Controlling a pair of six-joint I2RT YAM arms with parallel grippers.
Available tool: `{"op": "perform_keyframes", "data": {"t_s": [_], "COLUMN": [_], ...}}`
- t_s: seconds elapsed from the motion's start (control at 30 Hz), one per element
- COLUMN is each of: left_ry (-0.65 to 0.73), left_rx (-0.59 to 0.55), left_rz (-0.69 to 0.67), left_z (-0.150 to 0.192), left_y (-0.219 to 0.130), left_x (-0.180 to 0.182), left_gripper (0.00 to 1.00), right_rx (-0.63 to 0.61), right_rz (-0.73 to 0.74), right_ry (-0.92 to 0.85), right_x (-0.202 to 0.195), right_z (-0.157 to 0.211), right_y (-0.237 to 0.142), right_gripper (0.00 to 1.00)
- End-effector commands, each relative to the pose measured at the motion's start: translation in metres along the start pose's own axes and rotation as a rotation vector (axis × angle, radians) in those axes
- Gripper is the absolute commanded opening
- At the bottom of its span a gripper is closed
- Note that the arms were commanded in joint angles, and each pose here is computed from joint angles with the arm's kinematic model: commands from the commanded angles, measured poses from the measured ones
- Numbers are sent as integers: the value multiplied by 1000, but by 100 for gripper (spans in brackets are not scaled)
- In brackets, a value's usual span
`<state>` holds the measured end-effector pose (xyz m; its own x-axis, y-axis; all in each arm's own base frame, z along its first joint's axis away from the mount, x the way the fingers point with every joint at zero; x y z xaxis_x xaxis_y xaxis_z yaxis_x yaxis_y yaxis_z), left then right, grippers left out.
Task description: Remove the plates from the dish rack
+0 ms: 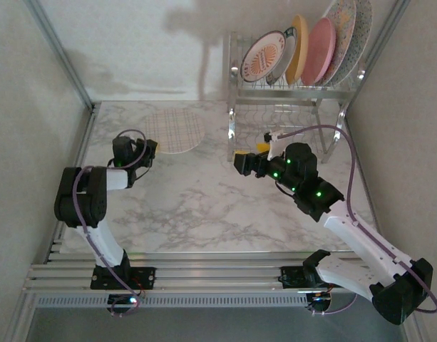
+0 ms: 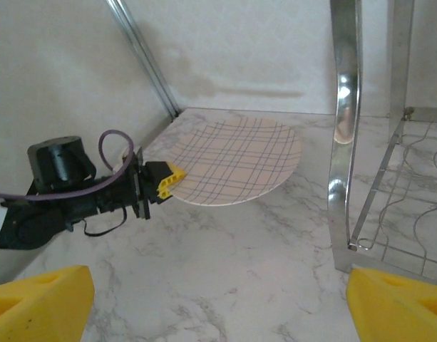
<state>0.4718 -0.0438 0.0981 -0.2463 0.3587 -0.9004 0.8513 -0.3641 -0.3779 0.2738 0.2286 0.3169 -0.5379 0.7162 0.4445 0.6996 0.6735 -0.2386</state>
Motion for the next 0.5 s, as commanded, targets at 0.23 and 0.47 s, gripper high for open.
{"op": "perform_keyframes", "data": {"t_s": [0.23, 0.47], "left_ry": [60, 46], "left_rx": [-12, 5], "left_rz": [49, 20], "left_z": [-23, -23], "left_y": [21, 29], "left_x": [1, 20], "left_gripper": [0, 0], "right_rx": [-96, -95], "right_rz": [-39, -70], "right_ry": [-204, -211], "right_x": [26, 36], "right_z": [-34, -39], "right_y": [6, 17], "right_gripper": [94, 94]}}
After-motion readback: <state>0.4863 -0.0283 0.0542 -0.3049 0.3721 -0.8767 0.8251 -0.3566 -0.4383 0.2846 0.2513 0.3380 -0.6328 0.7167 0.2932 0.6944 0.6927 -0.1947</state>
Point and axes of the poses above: each hand's point on the last joint's axis, 136 mm out from that joint toward the fingers, its own y axis out along the fingers, its own x axis along the line the jaws close on, z = x × y, the point moved 1 cm from there along -y, back along the fingers, and after that the axes turned 8 degrees about y, right-handed, at the moved point
